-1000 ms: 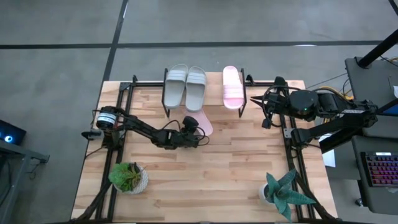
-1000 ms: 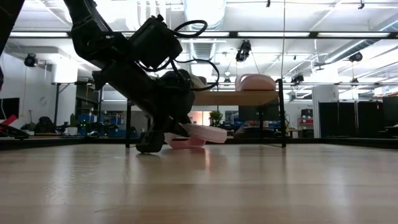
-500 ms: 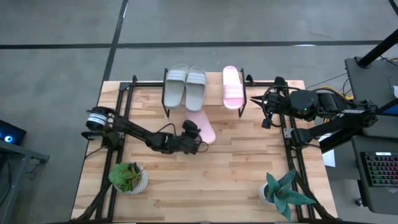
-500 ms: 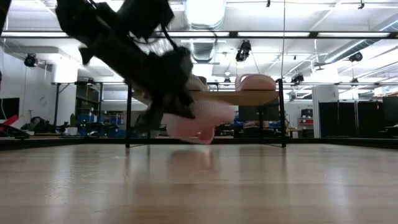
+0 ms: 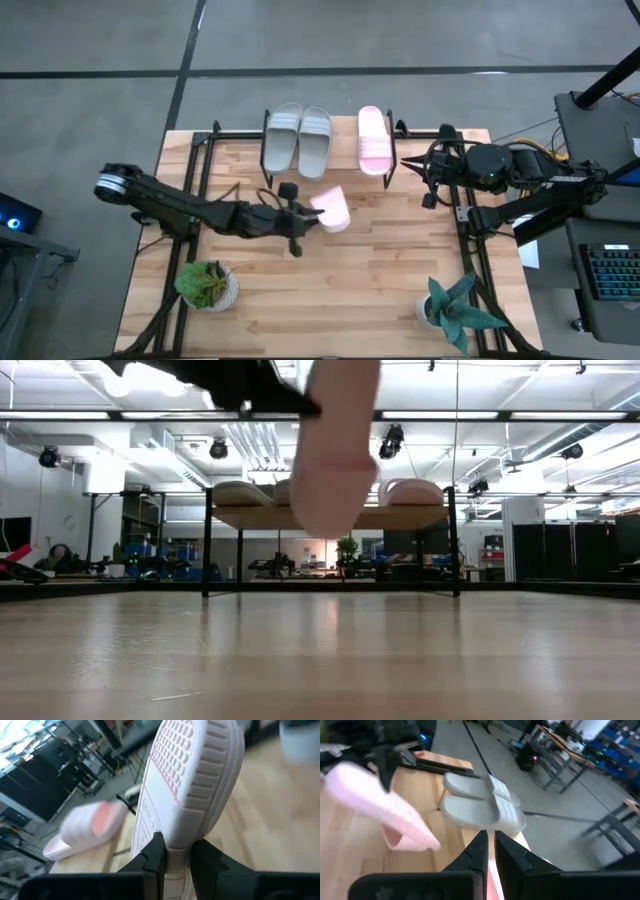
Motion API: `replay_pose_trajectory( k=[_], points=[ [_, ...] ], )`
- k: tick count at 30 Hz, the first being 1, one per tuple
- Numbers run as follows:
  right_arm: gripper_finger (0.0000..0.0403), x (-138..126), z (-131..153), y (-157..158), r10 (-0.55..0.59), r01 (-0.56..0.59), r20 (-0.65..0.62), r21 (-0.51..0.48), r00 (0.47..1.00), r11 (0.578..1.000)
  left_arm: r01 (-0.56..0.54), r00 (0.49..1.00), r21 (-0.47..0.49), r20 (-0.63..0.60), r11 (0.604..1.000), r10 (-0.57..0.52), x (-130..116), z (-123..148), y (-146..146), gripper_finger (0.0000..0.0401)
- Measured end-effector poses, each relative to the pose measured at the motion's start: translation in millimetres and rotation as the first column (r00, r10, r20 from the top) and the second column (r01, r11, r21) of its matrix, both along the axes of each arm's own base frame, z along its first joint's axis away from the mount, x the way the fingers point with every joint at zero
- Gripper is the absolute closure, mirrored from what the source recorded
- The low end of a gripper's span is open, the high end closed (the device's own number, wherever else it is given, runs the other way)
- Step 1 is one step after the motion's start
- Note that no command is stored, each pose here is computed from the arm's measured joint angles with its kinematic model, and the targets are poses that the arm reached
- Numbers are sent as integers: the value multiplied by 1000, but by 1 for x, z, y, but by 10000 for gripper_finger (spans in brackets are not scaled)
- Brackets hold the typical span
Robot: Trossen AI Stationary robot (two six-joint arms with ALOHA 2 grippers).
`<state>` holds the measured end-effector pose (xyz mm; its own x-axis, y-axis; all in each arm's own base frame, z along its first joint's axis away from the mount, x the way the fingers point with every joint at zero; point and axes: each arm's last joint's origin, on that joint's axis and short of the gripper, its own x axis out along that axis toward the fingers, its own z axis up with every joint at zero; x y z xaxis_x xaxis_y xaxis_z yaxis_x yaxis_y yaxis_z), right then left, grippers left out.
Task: Pick and place slides into the shelf
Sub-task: Put the pink slide on the shelf
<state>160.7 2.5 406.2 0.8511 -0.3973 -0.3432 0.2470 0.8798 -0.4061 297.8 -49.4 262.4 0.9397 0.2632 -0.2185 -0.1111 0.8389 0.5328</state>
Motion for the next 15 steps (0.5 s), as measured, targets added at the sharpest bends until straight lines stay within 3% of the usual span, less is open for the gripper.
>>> replay_pose_trajectory(
  k=[8,12,15],
  points=[
    [381,6,6,5,191,-190,39,-28,981,981,64,961,-235,278,970,4,-35,57,6,363],
    [381,16,8,10,334,-328,56,-88,941,940,142,920,-217,389,966,-47,-51,78,8,364],
    [380,27,8,14,455,-444,54,-141,889,885,192,883,-219,463,957,-72,-60,90,9,364]
  ],
)
